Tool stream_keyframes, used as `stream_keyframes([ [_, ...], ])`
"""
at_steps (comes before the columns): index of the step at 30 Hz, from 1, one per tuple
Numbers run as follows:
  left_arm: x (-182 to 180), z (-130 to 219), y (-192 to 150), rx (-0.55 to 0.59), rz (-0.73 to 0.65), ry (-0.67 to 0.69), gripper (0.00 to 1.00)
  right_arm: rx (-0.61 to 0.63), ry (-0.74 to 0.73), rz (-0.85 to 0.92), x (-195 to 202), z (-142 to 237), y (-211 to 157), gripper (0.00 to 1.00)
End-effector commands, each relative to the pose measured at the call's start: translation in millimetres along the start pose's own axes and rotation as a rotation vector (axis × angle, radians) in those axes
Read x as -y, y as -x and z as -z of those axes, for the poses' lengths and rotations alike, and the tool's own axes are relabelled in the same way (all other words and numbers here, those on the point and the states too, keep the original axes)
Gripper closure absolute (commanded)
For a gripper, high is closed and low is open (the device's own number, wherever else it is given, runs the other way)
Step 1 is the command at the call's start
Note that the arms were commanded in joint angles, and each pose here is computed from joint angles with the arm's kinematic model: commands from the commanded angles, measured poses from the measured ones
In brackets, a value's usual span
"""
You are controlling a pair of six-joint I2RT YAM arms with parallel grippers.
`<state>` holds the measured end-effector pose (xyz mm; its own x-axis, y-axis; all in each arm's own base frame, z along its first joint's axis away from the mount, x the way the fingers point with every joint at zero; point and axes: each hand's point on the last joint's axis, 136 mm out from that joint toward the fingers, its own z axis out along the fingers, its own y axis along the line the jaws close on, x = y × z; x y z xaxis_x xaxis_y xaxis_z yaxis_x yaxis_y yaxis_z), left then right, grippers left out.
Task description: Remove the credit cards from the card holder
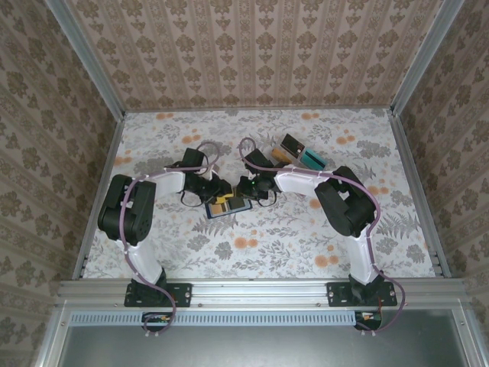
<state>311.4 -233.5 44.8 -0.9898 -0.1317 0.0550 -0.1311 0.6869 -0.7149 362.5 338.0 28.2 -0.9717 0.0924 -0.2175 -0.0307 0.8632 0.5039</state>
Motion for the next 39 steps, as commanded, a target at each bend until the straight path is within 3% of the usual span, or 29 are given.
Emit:
stream_keyframes([
  [1,-8.0,4.0,0.4,-0.005,-0.002,0.043,0.71,-0.09,-0.09,-0.049,31.7,-16.9,-25.9,0.75],
  [8,-26.3,5.7,-1.3,0.002,0.002,0.134,0.71,-0.093,-0.094,-0.053,32.7,-17.5,-26.5,0.75],
  [20,-26.4,-4.7,2.2,-0.011,0.001,0.103,0.73,-0.127,0.025,-0.097,19.3,-22.1,-28.7,0.75],
  [39,0.6,11.1,-3.2,0.007,-0.067,-0.098,0.81,-0.123,-0.085,-0.089,39.3,-21.0,-30.3,0.76],
])
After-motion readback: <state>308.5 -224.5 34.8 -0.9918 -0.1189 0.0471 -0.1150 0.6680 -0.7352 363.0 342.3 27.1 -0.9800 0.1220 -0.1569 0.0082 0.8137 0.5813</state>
